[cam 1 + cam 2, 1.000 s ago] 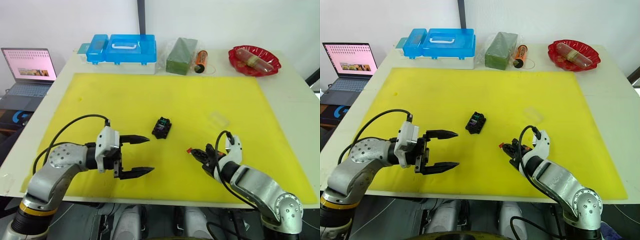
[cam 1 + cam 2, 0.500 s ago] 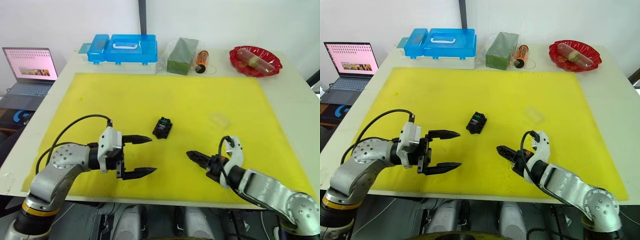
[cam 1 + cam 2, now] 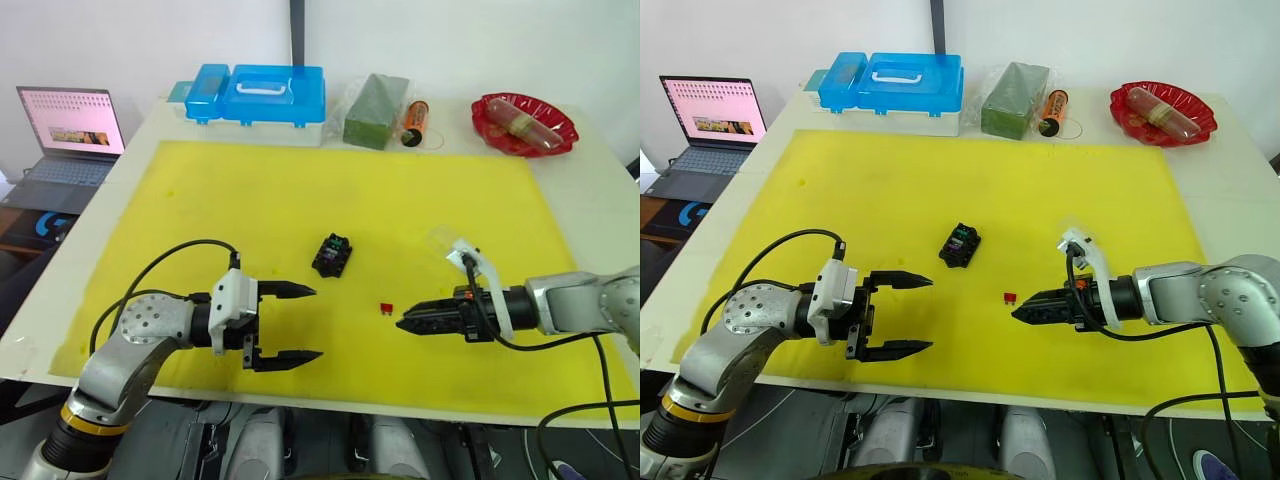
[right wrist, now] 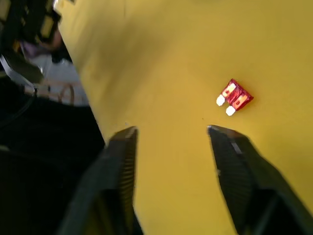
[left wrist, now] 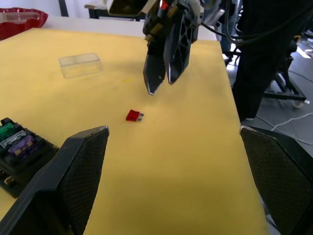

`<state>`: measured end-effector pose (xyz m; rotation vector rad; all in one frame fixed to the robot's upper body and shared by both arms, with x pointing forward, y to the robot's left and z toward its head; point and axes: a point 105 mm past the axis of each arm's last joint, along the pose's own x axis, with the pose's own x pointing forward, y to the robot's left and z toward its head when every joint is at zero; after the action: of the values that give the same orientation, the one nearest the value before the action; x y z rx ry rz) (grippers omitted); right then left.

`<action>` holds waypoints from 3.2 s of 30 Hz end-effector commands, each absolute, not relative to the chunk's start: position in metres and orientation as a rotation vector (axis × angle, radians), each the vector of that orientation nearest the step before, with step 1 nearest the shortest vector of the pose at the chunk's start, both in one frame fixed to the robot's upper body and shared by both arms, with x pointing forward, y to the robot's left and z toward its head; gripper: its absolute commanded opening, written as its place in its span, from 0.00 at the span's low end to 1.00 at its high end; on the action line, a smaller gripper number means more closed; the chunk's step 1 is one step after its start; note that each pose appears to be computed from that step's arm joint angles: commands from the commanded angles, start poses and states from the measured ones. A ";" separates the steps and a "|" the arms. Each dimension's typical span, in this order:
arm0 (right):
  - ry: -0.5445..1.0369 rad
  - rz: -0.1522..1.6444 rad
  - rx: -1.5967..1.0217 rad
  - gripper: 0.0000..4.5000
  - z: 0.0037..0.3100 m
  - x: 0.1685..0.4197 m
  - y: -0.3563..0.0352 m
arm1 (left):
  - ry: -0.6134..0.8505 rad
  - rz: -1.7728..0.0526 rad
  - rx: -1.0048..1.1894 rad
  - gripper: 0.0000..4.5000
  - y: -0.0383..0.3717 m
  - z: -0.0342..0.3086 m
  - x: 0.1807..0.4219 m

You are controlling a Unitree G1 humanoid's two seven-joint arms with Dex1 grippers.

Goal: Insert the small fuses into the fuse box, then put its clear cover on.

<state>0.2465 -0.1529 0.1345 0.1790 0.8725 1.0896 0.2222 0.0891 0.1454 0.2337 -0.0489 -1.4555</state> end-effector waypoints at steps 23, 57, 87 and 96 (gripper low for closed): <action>0.861 1.143 0.085 0.48 0.120 0.284 -0.158 | -0.108 -1.488 0.267 1.00 0.072 0.162 0.218; 0.638 1.214 0.048 0.01 0.187 0.282 -0.120 | -0.131 -1.368 0.219 1.00 0.088 0.169 0.231; 0.251 1.001 -0.384 0.01 0.185 0.357 -0.069 | -0.140 -1.095 0.141 1.00 0.101 0.160 0.310; 0.257 1.006 -0.397 0.01 0.179 0.358 -0.073 | -0.138 -1.088 0.140 1.00 0.103 0.160 0.311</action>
<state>0.3574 -0.0744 0.1683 -0.3873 0.3036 1.0034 0.3107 0.1039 0.1476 0.1171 -0.0879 -1.0857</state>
